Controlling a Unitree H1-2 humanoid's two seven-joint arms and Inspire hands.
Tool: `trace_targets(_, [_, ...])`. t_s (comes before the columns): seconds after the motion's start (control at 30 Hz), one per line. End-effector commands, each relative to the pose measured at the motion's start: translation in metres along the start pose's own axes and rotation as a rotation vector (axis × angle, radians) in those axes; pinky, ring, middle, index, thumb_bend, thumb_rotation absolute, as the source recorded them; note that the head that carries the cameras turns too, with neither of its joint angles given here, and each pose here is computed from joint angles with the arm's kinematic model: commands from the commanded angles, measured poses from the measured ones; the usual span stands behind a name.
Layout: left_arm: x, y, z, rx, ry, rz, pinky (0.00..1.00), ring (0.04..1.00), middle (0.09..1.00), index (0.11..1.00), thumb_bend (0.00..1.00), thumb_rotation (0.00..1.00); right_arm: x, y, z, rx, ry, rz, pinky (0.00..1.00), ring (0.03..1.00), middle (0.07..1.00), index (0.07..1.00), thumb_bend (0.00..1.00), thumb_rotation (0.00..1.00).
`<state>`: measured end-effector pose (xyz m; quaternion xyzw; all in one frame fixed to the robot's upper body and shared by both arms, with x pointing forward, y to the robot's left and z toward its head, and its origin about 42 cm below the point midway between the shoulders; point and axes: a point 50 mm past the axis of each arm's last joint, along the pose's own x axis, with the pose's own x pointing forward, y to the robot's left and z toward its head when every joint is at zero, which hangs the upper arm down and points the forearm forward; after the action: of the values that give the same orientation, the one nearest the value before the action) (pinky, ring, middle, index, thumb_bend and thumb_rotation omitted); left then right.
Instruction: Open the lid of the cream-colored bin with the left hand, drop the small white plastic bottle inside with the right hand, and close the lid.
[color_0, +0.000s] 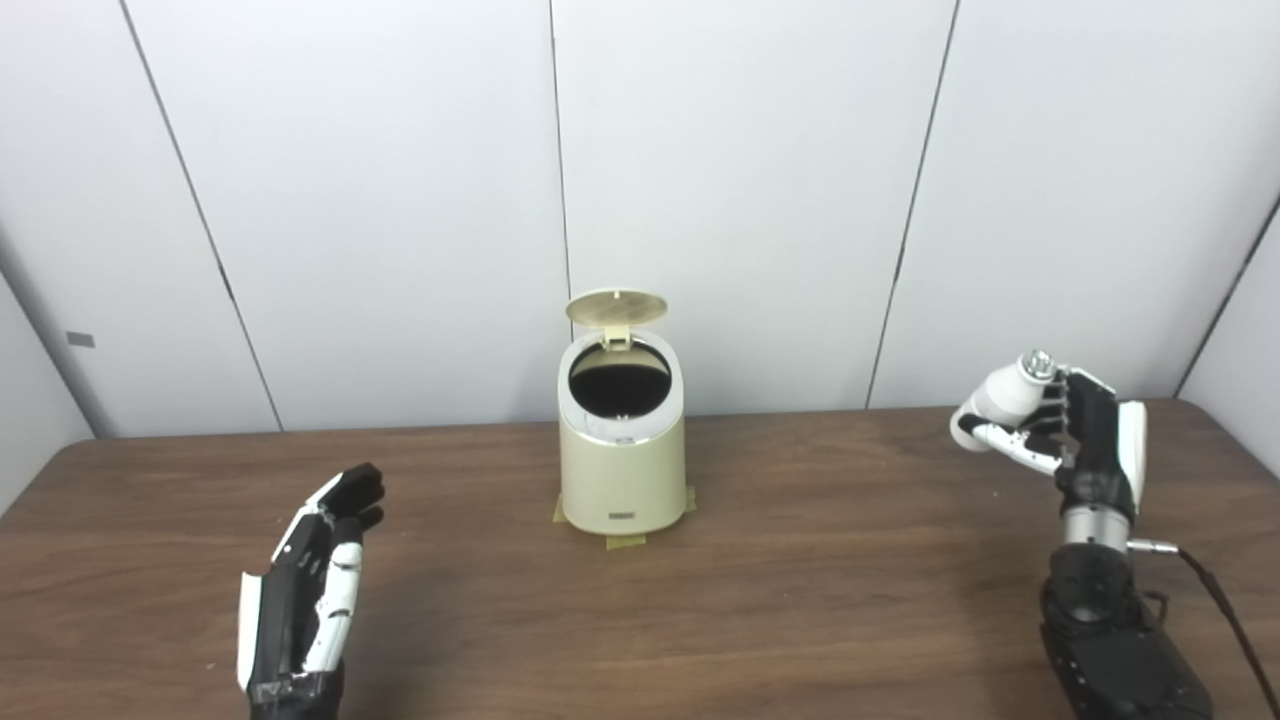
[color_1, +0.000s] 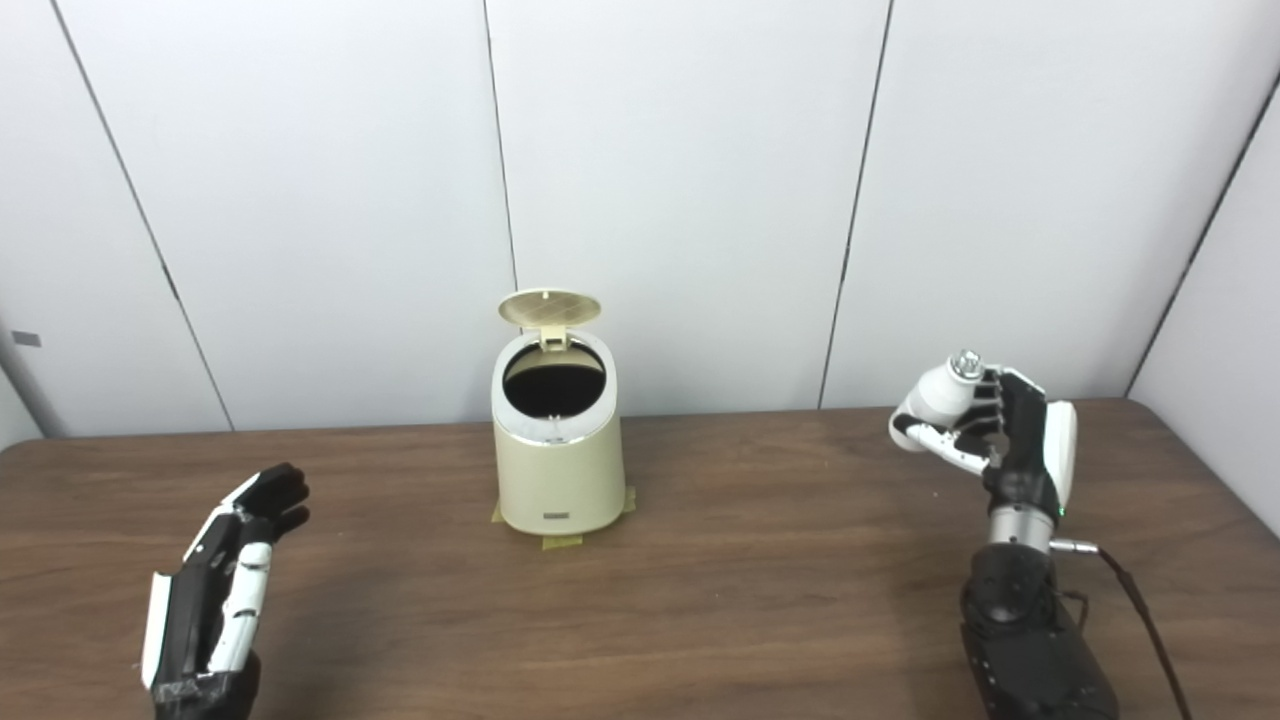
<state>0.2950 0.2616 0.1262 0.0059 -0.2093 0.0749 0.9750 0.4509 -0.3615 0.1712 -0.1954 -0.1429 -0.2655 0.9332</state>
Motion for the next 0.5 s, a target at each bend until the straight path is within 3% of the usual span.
trace_targets(0.0, [-0.021,-0.001,-0.020,-0.023,0.074,0.015,0.81,0.822,0.816,0.800,0.30,0.64,0.021,0.002,0.033,0.046,-0.081,0.007,0.35,0.422,0.496,0.494,0.52,0.00])
trace_targets(0.2, [-0.020,-0.002,-0.022,-0.029,0.088,0.022,0.81,0.822,0.813,0.804,0.23,0.59,0.013,0.015,0.074,0.104,-0.153,0.066,0.32,0.401,0.493,0.521,0.52,0.00])
trace_targets(0.4, [-0.019,-0.004,-0.025,-0.061,0.103,0.020,0.83,0.835,0.820,0.812,0.19,0.54,0.003,0.028,0.110,0.150,-0.254,0.121,0.38,0.452,0.495,0.479,0.52,0.00])
trace_targets(0.47, [-0.019,-0.005,-0.026,-0.060,0.098,0.018,0.82,0.824,0.812,0.805,0.18,0.51,0.000,0.034,0.121,0.158,-0.276,0.139,0.34,0.424,0.496,0.497,0.52,0.00])
